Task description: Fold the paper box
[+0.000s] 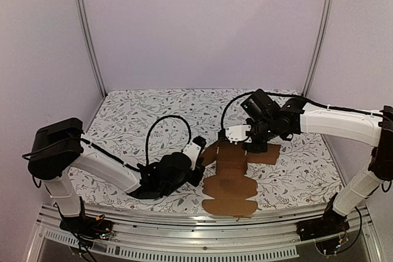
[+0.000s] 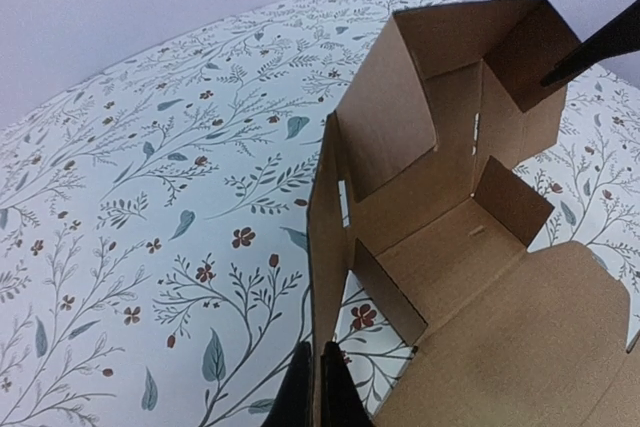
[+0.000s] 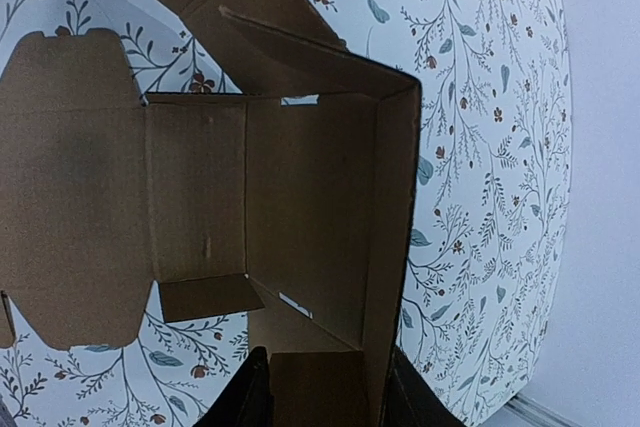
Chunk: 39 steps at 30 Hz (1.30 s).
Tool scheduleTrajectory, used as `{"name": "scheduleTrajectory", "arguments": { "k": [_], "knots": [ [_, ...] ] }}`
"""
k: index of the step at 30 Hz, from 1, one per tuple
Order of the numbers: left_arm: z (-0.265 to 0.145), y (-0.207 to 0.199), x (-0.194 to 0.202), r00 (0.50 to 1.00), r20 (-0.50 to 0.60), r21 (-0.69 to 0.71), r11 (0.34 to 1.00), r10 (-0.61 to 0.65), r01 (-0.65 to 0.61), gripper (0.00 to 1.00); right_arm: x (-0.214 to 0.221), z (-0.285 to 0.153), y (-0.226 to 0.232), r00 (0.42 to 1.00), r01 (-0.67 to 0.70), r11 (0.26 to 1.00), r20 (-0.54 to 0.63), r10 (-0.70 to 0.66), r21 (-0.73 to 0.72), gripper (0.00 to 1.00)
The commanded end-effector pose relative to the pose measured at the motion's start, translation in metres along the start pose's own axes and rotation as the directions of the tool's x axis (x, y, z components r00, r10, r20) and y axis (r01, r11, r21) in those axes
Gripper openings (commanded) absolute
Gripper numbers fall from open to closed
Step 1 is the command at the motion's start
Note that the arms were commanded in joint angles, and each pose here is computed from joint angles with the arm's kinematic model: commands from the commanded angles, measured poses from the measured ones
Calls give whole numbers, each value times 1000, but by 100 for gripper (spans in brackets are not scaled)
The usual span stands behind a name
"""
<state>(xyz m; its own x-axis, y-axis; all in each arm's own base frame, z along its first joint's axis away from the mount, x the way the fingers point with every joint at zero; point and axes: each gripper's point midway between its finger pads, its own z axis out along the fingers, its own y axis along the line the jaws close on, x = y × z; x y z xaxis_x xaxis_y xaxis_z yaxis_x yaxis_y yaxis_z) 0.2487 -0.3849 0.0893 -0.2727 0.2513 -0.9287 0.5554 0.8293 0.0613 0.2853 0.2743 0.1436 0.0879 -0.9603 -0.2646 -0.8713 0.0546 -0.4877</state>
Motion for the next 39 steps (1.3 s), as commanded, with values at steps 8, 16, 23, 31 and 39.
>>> {"name": "scheduleTrajectory", "arguments": {
  "k": [8,16,23,31,39],
  "knots": [
    [7,6,7,999,-33,-22,999,38,-38,0,3,6,-5,999,4,1000,-46,-4,-3,17],
    [9,6,7,999,-37,-26,999,37,-38,0,5,5,-17,998,10,997,-58,-6,74,0],
    [-7,16,-11,1000,1,-40,999,-26,26,42,-4,21,-28,992,126,928,-61,-112,350,0],
    [-69,75,-22,985,91,-103,982,-148,157,65,-15,8,-46,988,126,851,13,-154,510,0],
    [-39,128,14,953,-26,-183,939,-300,291,67,-27,4,-47,979,123,798,60,-195,590,0]
  ]
}}
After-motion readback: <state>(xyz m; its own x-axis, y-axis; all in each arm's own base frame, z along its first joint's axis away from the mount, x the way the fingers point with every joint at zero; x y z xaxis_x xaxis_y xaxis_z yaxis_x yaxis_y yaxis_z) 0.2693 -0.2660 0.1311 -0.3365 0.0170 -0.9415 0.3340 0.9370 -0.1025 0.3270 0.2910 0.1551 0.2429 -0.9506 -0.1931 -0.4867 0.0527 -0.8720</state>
